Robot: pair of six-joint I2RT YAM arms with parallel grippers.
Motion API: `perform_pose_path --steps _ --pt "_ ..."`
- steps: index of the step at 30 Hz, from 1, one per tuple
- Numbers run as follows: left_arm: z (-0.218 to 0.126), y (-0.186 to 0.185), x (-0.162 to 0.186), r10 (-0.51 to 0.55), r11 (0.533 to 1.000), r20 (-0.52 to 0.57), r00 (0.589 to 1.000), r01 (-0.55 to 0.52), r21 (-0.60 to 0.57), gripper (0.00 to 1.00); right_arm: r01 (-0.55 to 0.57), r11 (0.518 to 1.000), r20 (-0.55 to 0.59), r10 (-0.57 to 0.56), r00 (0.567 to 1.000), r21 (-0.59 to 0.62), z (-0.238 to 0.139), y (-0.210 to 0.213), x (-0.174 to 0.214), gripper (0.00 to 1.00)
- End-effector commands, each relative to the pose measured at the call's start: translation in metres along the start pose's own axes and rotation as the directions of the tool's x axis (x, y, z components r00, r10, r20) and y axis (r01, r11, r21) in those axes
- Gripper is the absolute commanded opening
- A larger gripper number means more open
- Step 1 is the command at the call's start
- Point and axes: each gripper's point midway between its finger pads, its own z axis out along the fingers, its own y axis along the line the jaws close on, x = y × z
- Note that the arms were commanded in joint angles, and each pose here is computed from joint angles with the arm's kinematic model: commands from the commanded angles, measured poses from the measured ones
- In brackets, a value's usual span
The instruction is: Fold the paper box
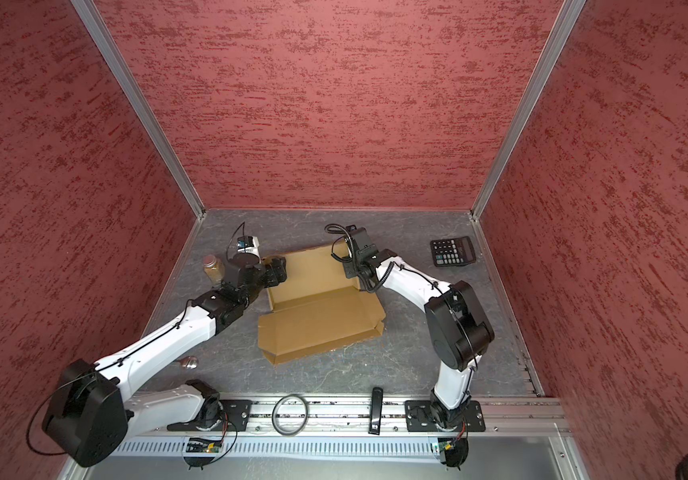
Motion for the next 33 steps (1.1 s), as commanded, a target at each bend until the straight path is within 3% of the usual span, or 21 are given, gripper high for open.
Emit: perform_pose_path --steps 1,8,19,33 --pt "-0.014 -0.007 -0.015 0.013 0.998 0.009 1.000 -0.014 0.055 0.84 -0.028 1.000 -0.151 0.028 0.988 -0.001 -0.001 -0.001 0.022 0.00" --pt "-0.035 0.004 -0.026 -0.001 0.998 0.033 0.999 -0.001 0.057 0.84 -0.081 0.997 -0.274 0.081 0.958 0.012 0.003 -0.006 0.038 0.00" --pt "-0.052 0.027 -0.027 -0.038 0.999 0.051 0.998 0.037 0.031 0.84 -0.142 0.990 -0.359 0.141 0.923 0.024 0.013 -0.011 0.055 0.00" --pt "-0.050 0.044 -0.023 -0.075 0.997 0.028 0.997 0.074 0.021 0.85 -0.197 0.980 -0.396 0.188 0.899 0.020 0.033 -0.014 0.053 0.09"
